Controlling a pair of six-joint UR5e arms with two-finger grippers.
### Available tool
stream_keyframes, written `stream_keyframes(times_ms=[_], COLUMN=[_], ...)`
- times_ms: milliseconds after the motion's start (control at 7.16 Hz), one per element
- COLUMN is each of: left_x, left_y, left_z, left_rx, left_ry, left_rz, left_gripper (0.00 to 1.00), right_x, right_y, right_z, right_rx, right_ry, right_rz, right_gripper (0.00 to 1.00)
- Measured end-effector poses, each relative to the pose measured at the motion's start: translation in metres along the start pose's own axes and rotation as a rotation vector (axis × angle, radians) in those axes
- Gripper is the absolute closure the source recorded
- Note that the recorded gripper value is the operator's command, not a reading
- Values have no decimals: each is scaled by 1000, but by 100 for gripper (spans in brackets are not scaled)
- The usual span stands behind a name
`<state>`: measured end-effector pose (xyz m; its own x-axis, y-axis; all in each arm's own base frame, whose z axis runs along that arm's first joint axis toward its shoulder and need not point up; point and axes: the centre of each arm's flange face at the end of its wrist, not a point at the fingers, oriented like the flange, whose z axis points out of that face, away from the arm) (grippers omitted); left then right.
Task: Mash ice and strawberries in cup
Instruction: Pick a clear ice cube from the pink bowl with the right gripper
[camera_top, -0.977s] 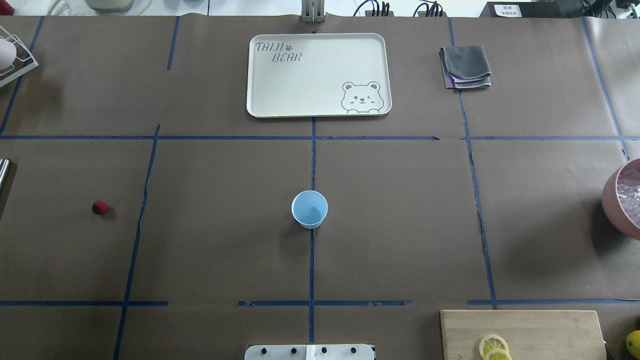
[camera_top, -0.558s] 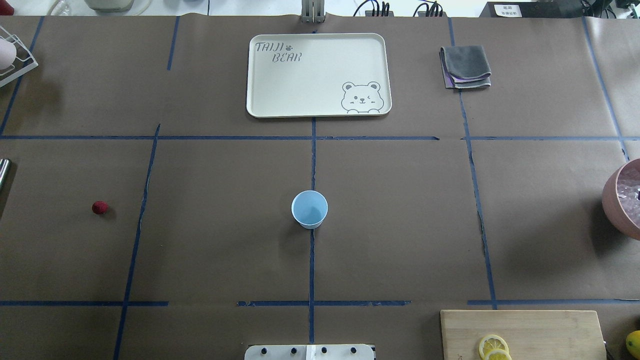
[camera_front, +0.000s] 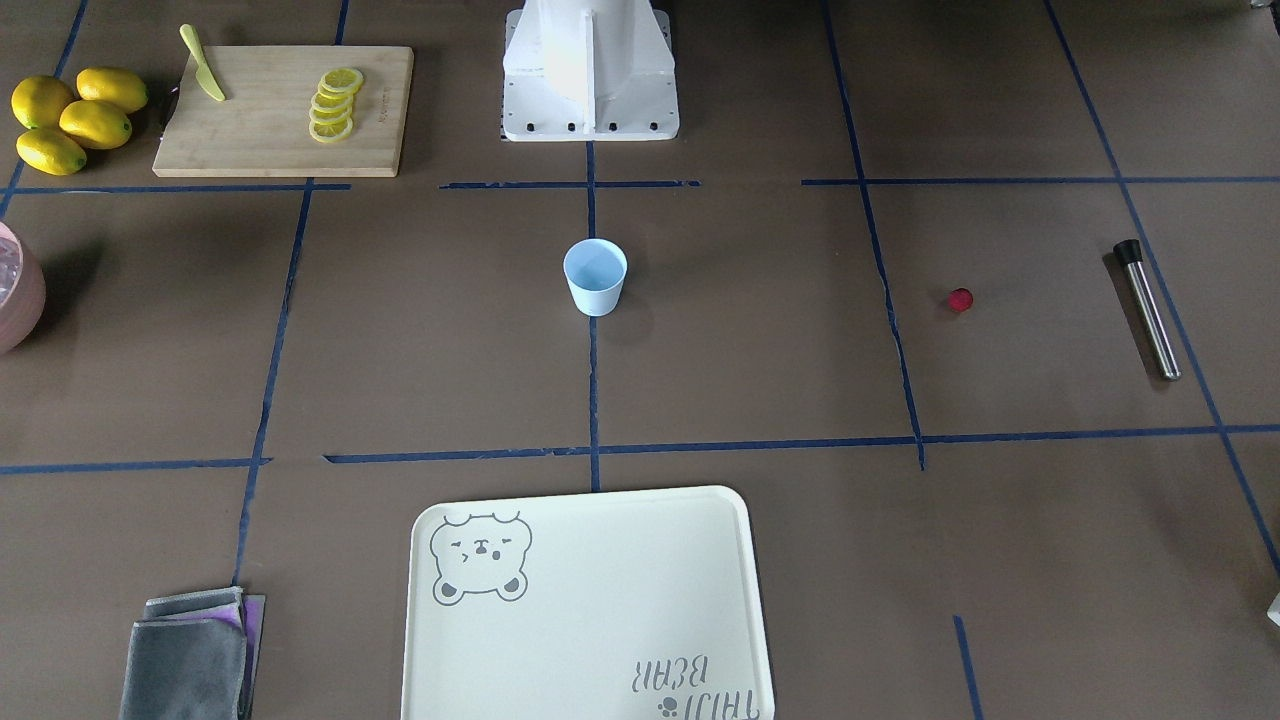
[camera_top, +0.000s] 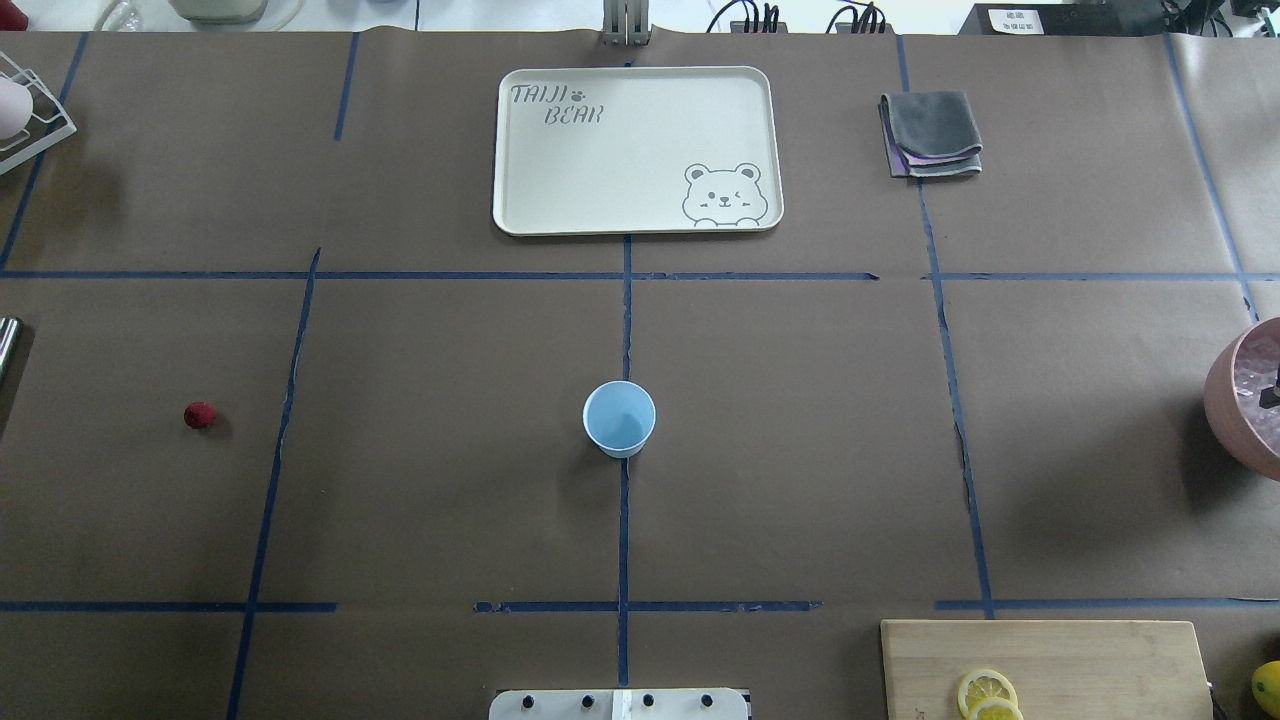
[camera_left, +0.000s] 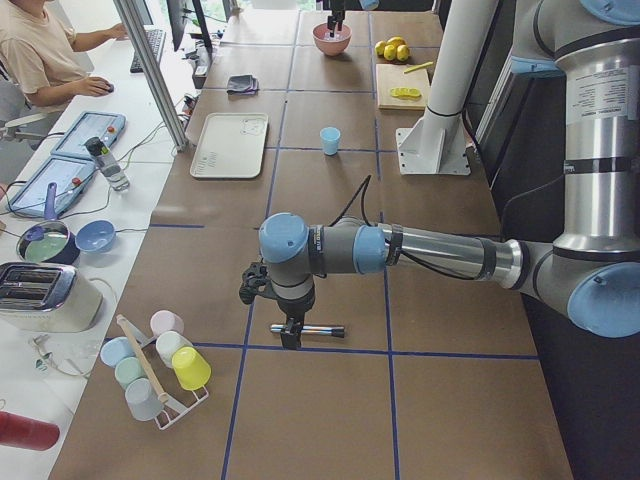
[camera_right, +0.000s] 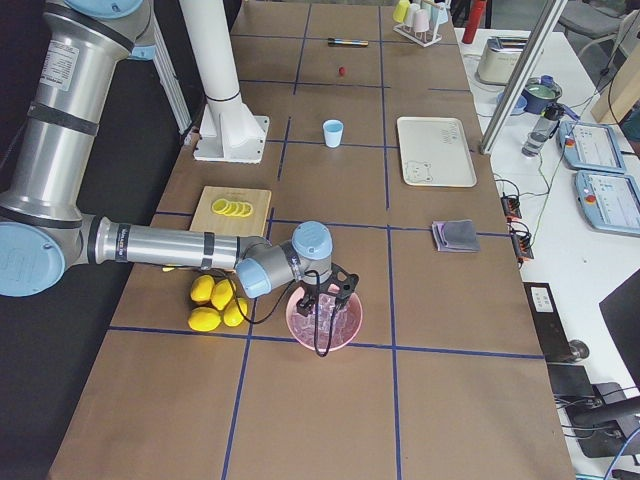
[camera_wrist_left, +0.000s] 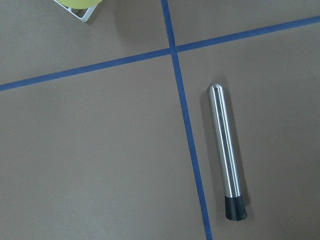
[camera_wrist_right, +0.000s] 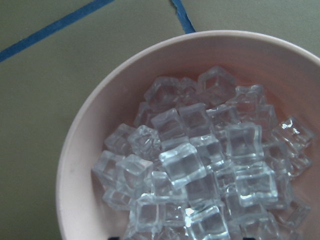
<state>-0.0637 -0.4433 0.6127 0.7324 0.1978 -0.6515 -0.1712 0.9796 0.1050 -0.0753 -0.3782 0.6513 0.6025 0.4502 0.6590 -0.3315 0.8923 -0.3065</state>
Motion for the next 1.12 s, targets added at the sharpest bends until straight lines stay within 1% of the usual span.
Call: stream_keyframes(times_ms=[140,419,698,838,1117], left_x=[0,0,0,0,0], left_y=[0,0,0,0,0], left_z=[0,0,0,0,0], left_rx=[0,0,0,0,0], left_ry=[0,1,1,1,1], left_rz=[0,-1,-1,-1,0], left_gripper=[0,0,0,0,0], right_x=[1,2,4,5,4], right_y=[-1,-2,-3,-2,-1], right_z=[1,3,5,7,10], right_rx=[9,17,26,25,19], right_ry=[10,19,31,35,40], right_rz=[1,0,1,0,-5], right_gripper=[15,20,20,23,42])
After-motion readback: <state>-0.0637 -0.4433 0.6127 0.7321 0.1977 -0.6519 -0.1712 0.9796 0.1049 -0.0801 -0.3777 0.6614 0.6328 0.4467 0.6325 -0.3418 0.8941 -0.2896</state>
